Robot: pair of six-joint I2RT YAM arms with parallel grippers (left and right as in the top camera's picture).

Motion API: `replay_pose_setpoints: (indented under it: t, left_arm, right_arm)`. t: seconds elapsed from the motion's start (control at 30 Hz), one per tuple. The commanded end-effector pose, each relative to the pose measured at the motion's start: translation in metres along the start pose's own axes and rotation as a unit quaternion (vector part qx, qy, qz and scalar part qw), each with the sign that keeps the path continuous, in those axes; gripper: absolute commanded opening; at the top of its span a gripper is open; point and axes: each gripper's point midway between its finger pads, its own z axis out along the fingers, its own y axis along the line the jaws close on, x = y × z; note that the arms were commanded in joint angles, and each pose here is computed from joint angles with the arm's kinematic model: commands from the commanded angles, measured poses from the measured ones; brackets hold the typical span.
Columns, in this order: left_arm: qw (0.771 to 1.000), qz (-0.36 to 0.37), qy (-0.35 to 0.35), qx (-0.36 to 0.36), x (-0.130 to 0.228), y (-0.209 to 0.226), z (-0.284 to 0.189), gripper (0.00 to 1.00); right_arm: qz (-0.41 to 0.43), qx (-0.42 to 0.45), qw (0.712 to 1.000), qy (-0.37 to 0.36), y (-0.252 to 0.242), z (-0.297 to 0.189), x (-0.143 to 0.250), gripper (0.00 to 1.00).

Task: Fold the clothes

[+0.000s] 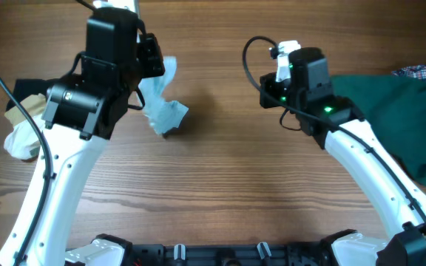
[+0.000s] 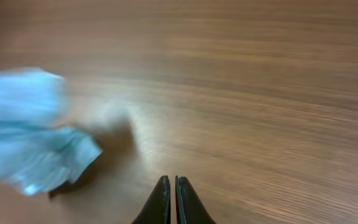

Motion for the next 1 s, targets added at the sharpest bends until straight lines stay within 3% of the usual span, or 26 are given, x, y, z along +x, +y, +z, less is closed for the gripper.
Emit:
replay_pose_setpoints:
  t: [0.0, 0.07, 0.13, 0.23, 0.33, 0.43, 0.57, 0.67, 0.97]
  left_arm:
    - [0.999, -0.031, 0.006, 0.033, -0.003, -0.015, 0.006, 0.04]
    - [0.998, -0.028, -0.008, 0.048, -0.009, -0.026, 0.001, 0.04]
    - [0.998, -0.024, -0.017, 0.059, -0.013, -0.034, -0.004, 0.04]
    - [0.999, -0.02, 0.005, 0.048, -0.002, -0.03, -0.004, 0.05]
    - [0.996, -0.01, 0.093, -0.008, 0.038, -0.003, 0.012, 0.29]
    - [0.982, 0.025, 0.183, -0.046, 0.078, 0.016, 0.044, 0.36]
    - [0.956, 0.073, 0.282, -0.031, 0.129, 0.013, 0.096, 0.42]
    - [0.942, 0.091, 0.32, -0.042, 0.155, 0.019, 0.128, 0.44]
    - [0.929, 0.095, 0.34, -0.112, 0.175, 0.067, 0.177, 0.55]
  right_arm:
    - [-0.036, -0.099, 0.994, 0.015, 0.044, -0.013, 0.002, 0.11]
    - [-0.04, -0.107, 0.993, 0.034, 0.054, -0.01, 0.013, 0.38]
    - [-0.027, -0.109, 0.992, 0.049, 0.058, -0.005, 0.02, 0.5]
    - [0.012, -0.105, 0.992, 0.063, 0.056, -0.001, 0.026, 0.56]
    - [0.014, -0.092, 0.993, 0.074, 0.051, 0.0, 0.031, 0.63]
    - [0.027, -0.079, 0.993, 0.085, 0.046, 0.0, 0.037, 0.77]
    - [0.116, -0.061, 0.985, 0.115, 0.042, -0.002, 0.049, 0.78]
    - [0.132, -0.04, 0.982, 0.13, 0.031, -0.004, 0.056, 0.78]
    - [0.203, 0.032, 0.966, 0.16, -0.03, -0.017, 0.071, 0.78]
